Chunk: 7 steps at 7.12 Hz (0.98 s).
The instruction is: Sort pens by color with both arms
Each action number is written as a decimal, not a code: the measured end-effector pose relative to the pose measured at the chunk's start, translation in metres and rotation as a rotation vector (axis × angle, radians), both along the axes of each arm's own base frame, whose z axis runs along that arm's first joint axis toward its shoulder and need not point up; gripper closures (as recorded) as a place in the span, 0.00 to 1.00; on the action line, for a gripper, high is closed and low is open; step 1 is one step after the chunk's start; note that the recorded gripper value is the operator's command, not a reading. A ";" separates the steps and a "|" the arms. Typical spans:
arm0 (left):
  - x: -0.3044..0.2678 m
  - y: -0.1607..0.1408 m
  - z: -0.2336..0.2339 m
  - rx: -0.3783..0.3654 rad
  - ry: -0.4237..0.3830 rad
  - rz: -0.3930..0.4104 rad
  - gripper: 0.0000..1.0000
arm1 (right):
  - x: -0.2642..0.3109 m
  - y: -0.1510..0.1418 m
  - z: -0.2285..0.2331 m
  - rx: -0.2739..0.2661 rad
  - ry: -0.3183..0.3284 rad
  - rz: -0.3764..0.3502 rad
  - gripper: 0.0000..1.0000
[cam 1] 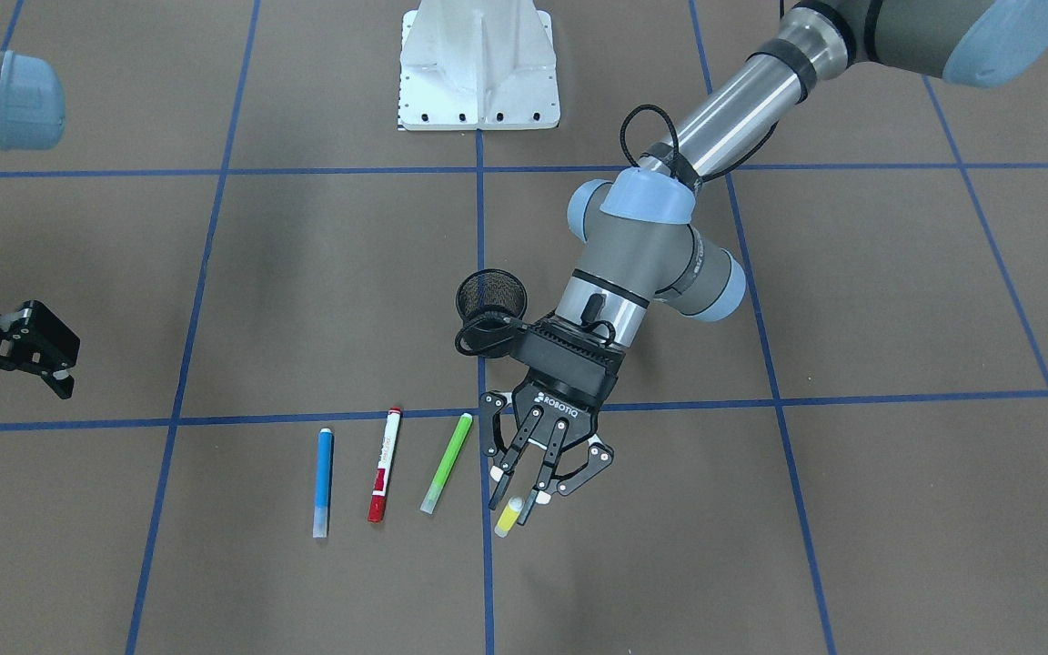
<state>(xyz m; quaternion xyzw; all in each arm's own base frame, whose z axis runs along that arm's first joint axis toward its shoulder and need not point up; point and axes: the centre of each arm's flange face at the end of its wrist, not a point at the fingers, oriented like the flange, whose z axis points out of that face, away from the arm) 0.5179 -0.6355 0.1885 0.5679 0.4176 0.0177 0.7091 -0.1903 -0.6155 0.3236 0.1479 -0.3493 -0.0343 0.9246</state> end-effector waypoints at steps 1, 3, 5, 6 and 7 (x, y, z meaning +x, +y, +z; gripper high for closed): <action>-0.002 0.001 0.008 -0.003 -0.008 0.000 0.01 | 0.000 0.000 0.000 0.000 0.000 0.001 0.02; -0.012 0.009 0.017 0.010 -0.009 0.006 0.01 | 0.000 0.000 0.000 0.002 0.002 0.000 0.02; -0.019 0.017 0.009 0.026 0.006 0.009 0.01 | 0.000 0.000 0.000 0.004 0.003 -0.003 0.02; -0.020 0.020 0.002 0.025 0.006 0.017 0.01 | 0.000 0.000 0.000 0.006 0.002 -0.004 0.02; -0.022 0.022 -0.006 0.005 -0.018 0.042 0.01 | 0.001 0.000 -0.001 0.007 0.000 -0.005 0.02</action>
